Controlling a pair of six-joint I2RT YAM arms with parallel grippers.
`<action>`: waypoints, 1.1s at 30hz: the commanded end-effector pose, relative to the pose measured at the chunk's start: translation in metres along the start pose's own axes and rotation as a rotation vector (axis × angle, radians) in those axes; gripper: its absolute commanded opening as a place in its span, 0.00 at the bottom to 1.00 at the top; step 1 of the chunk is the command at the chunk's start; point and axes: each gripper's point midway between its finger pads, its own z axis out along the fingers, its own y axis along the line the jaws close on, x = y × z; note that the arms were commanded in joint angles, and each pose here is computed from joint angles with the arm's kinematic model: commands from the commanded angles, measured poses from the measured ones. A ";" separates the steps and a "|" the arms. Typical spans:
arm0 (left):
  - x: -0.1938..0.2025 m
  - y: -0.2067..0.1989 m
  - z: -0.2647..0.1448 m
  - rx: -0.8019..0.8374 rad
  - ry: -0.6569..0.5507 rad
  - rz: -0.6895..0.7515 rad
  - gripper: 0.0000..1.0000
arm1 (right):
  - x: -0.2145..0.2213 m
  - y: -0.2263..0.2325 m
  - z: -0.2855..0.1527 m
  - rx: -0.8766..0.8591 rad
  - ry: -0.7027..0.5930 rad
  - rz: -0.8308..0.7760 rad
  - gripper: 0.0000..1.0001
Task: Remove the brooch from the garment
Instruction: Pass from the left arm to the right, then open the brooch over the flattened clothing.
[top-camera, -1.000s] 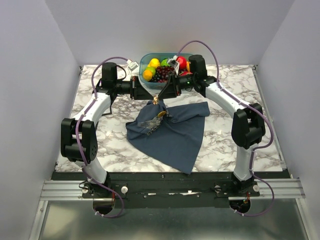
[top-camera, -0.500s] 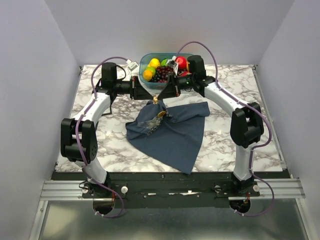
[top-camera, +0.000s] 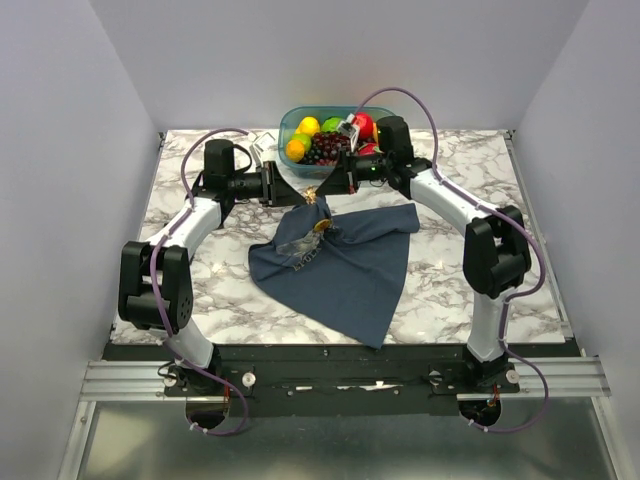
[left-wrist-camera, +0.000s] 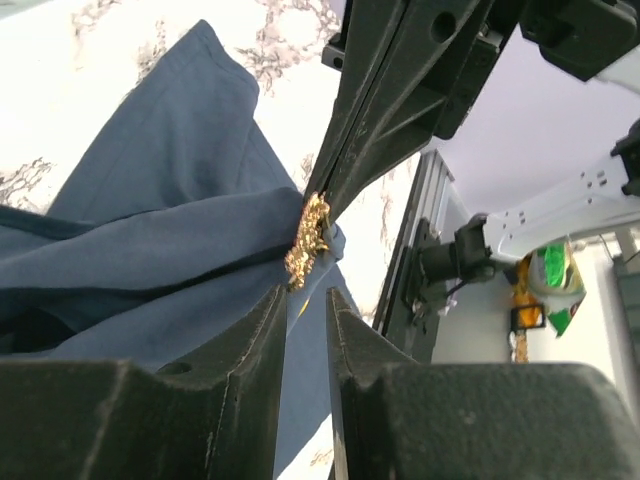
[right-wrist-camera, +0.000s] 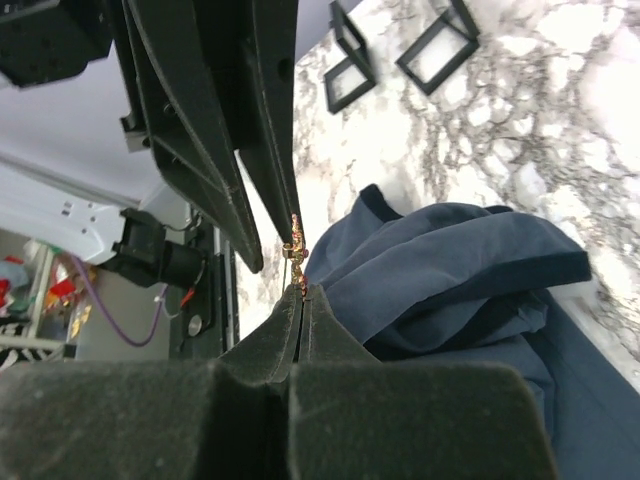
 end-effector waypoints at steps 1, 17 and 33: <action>-0.019 -0.009 0.003 -0.011 -0.098 -0.002 0.31 | -0.024 0.004 -0.009 0.076 -0.075 -0.062 0.00; -0.031 -0.005 0.014 -0.031 -0.150 0.006 0.61 | -0.024 0.002 -0.008 0.148 -0.095 -0.071 0.00; -0.030 0.010 0.026 -0.090 -0.129 0.018 0.40 | -0.025 0.011 -0.006 0.137 -0.109 -0.065 0.00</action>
